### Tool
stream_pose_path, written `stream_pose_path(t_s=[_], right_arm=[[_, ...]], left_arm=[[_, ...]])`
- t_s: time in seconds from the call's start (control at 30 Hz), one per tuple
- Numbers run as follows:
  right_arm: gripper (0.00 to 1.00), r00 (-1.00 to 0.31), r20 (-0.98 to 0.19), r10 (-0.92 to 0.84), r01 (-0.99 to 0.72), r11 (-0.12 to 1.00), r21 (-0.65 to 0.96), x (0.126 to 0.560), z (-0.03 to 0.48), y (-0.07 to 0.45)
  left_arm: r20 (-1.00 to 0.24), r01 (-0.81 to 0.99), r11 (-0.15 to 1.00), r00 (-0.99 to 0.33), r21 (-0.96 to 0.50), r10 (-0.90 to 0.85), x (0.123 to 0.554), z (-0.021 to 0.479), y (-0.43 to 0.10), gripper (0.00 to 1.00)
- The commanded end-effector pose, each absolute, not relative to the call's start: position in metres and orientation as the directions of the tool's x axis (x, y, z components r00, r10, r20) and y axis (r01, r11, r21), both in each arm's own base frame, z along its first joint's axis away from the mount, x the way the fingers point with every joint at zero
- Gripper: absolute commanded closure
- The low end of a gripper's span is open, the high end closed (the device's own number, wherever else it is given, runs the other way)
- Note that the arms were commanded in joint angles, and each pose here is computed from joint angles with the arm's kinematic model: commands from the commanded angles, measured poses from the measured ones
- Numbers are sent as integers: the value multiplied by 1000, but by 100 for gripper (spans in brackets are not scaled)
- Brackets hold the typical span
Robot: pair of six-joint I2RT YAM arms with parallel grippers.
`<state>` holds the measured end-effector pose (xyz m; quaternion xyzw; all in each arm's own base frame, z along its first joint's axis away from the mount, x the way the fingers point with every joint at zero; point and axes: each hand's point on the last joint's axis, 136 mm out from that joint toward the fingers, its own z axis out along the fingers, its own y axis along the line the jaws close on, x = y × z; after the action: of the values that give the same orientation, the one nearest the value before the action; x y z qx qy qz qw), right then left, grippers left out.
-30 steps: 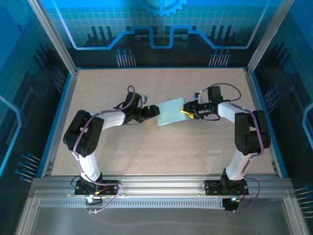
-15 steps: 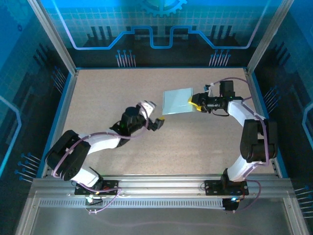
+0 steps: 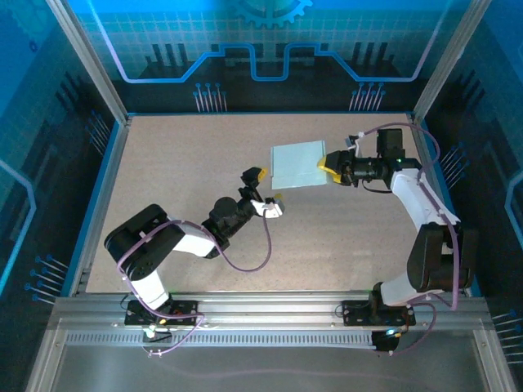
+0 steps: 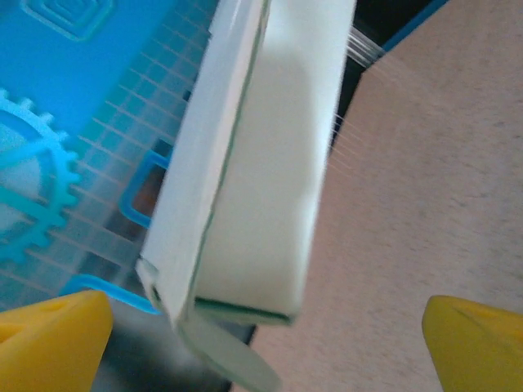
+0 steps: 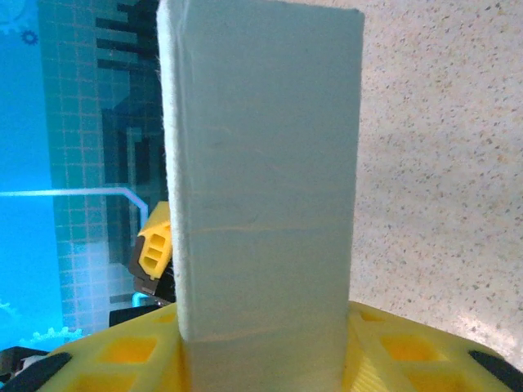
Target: Fold the paper box
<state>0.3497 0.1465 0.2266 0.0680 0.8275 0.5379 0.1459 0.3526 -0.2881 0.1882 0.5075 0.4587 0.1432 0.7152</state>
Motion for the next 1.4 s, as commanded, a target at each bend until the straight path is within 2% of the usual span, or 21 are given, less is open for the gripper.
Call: stream_pose_path(t_s=[0.0,0.23,0.53,0.8,1.03,1.37], right_arm=[[56,-958,-155,243,-53,381,923,333,247,146],[56,-965,-120,231,-31,358,933,324,250,149],[57,-973,-70,222,10,342,940,320,241,153],[56,-975,-55,216,22,339,940,321,240,155],[56,-978,-51,205,23,344,939,319,239,158],[42,-973,-40,229,45,354,934,325,240,157]], left_arm=[[-407,103,436,594,894,695,352,226,-288,2],[-360,64,413,620,908,697,346,238,-292,14],[-335,63,387,637,920,694,337,241,-299,23],[-352,76,398,637,914,686,332,239,-296,42],[-359,88,398,634,913,685,332,237,-295,52],[-426,146,440,631,886,648,332,231,-298,63]])
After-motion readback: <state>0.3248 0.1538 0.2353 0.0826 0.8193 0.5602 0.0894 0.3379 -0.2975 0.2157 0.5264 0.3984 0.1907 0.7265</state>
